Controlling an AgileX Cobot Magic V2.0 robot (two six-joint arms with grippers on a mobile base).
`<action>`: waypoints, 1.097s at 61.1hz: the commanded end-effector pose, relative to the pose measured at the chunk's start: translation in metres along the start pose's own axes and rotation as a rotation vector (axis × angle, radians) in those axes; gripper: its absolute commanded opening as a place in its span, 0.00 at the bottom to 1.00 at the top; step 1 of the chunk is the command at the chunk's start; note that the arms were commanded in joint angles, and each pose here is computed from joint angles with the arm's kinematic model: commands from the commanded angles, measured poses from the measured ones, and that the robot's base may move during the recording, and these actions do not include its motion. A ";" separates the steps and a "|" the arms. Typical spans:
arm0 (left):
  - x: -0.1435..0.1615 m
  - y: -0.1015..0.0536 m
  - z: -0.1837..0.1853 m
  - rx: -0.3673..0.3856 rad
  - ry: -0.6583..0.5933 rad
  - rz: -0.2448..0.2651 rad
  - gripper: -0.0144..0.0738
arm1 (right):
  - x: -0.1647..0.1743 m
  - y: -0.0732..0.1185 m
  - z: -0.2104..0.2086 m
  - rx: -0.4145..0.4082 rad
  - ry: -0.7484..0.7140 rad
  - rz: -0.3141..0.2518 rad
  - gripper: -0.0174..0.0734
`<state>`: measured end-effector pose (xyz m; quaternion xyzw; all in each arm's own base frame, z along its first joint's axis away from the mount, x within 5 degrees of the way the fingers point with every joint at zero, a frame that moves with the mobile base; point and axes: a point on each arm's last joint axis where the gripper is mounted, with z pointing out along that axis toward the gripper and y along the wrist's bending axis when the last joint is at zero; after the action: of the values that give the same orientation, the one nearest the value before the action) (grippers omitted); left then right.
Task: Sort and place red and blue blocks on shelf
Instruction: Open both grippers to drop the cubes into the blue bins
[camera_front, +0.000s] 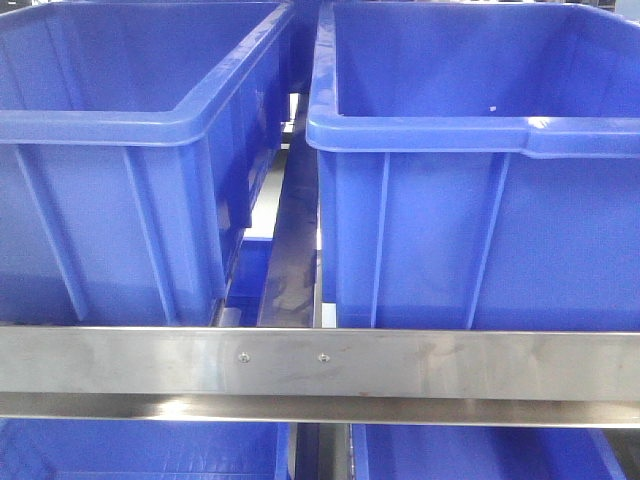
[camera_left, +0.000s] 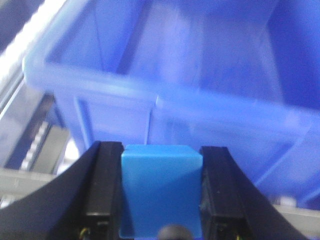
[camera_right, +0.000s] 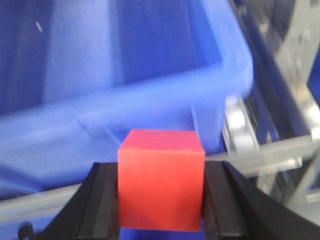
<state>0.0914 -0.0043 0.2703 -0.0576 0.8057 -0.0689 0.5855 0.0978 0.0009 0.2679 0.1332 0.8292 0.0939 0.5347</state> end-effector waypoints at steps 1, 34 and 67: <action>-0.027 -0.006 -0.006 0.043 -0.152 -0.013 0.30 | -0.026 0.007 -0.007 -0.035 -0.151 -0.009 0.25; -0.067 -0.016 0.012 0.065 -0.214 -0.012 0.30 | -0.063 0.017 0.005 -0.028 -0.232 -0.083 0.25; -0.105 -0.027 0.083 0.073 -0.182 -0.003 0.30 | -0.110 0.040 0.062 -0.055 -0.189 -0.163 0.25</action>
<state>0.1909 -0.0146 0.3262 -0.0476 0.7899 -0.0800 0.6061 0.1914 0.0029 0.3267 0.0729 0.8192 0.0589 0.5659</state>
